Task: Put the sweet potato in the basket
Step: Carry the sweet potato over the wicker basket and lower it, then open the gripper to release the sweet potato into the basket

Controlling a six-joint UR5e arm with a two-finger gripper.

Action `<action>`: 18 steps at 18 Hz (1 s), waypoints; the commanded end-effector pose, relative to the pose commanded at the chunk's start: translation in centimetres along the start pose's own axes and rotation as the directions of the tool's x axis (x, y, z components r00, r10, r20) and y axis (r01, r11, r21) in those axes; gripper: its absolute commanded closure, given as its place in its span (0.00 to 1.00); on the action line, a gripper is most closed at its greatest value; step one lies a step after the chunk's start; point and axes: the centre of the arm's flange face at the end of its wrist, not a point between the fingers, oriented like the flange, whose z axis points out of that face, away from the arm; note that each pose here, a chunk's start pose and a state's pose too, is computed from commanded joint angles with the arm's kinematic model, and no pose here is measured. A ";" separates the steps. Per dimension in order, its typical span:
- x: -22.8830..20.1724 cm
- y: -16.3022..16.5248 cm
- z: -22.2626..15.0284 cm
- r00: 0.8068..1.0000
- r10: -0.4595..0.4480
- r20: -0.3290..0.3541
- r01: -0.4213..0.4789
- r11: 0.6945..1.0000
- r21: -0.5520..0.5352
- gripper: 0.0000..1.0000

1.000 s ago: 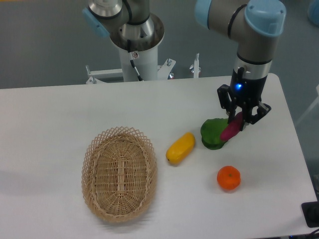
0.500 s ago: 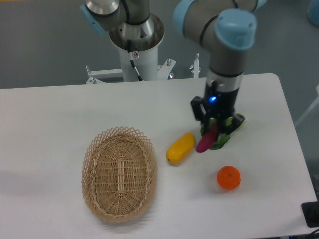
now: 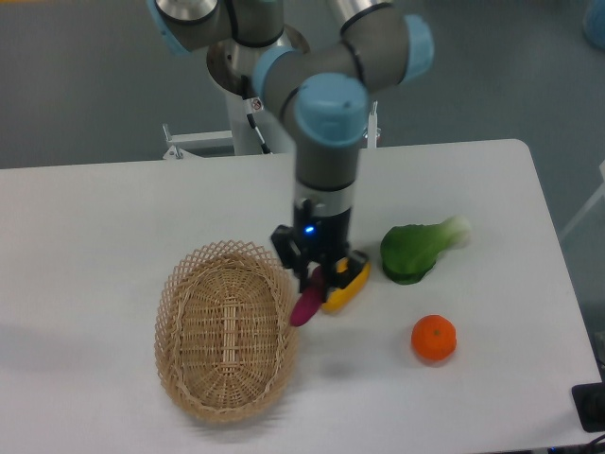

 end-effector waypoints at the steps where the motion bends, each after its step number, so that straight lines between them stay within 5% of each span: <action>1: 1.2 -0.6 0.8 1.000 -0.011 0.009 0.011 1.000 -0.015 0.74; 8: 7.7 -2.3 5.3 1.000 0.014 0.018 -0.012 0.993 -0.114 0.74; 18: 8.8 -2.2 7.1 0.999 0.035 0.015 -0.033 0.988 -0.152 0.72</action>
